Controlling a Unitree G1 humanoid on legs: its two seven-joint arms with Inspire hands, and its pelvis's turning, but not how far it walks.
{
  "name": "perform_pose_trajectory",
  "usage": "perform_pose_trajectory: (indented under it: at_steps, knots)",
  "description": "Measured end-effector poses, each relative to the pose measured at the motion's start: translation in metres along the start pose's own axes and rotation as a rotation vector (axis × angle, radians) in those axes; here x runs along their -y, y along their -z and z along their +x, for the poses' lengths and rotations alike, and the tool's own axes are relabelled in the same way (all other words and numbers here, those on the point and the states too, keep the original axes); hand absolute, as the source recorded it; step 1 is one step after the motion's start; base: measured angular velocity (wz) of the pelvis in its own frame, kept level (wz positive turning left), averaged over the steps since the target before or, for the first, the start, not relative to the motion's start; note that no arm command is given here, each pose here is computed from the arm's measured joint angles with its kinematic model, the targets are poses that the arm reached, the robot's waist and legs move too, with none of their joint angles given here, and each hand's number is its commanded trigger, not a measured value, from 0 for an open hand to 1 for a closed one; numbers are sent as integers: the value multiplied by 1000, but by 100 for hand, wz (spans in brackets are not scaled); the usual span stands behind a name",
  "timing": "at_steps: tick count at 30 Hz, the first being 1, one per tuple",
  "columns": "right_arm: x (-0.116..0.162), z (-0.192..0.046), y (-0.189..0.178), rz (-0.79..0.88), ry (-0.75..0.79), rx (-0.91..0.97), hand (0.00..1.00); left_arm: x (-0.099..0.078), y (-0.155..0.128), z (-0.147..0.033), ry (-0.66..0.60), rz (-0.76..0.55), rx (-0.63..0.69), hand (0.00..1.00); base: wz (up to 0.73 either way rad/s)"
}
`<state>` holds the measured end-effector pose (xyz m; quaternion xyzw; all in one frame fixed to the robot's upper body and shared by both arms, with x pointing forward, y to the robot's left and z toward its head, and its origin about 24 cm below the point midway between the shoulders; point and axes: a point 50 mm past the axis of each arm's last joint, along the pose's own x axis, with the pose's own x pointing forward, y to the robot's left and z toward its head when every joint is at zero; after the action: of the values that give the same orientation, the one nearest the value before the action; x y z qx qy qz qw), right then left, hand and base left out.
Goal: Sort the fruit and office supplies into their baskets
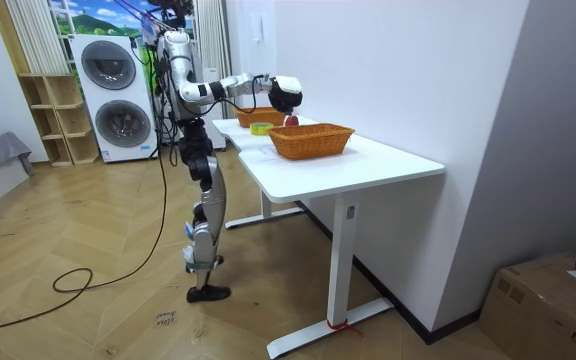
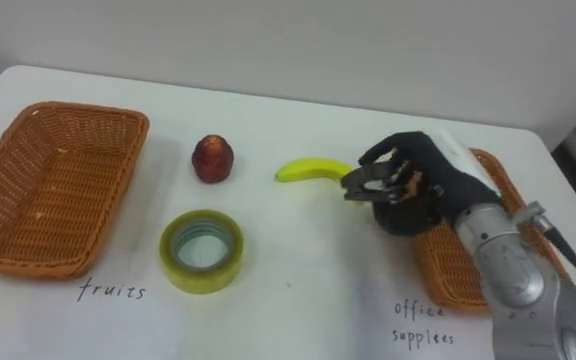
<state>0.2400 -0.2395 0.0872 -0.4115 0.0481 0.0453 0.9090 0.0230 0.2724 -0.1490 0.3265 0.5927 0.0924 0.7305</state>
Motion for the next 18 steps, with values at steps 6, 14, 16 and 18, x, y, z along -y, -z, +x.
perform_pose_trajectory:
  at_steps: [6, 14, 16, 18]
  knots:
    - [9, 1, -3, -3, 81, 24, 100, -2, 0, 0, -13, -16, 1, 0, 0]
    - [16, 0, -3, 9, 145, 40, 100, -3, 1, 1, -17, -25, -2, 0, 0]
    - [17, 0, -3, 8, 164, 38, 100, -5, 3, 1, -22, -37, -13, 0, 0]
    - [19, -1, -2, 8, 181, 36, 100, -5, 7, 0, -26, -26, -23, 0, 0]
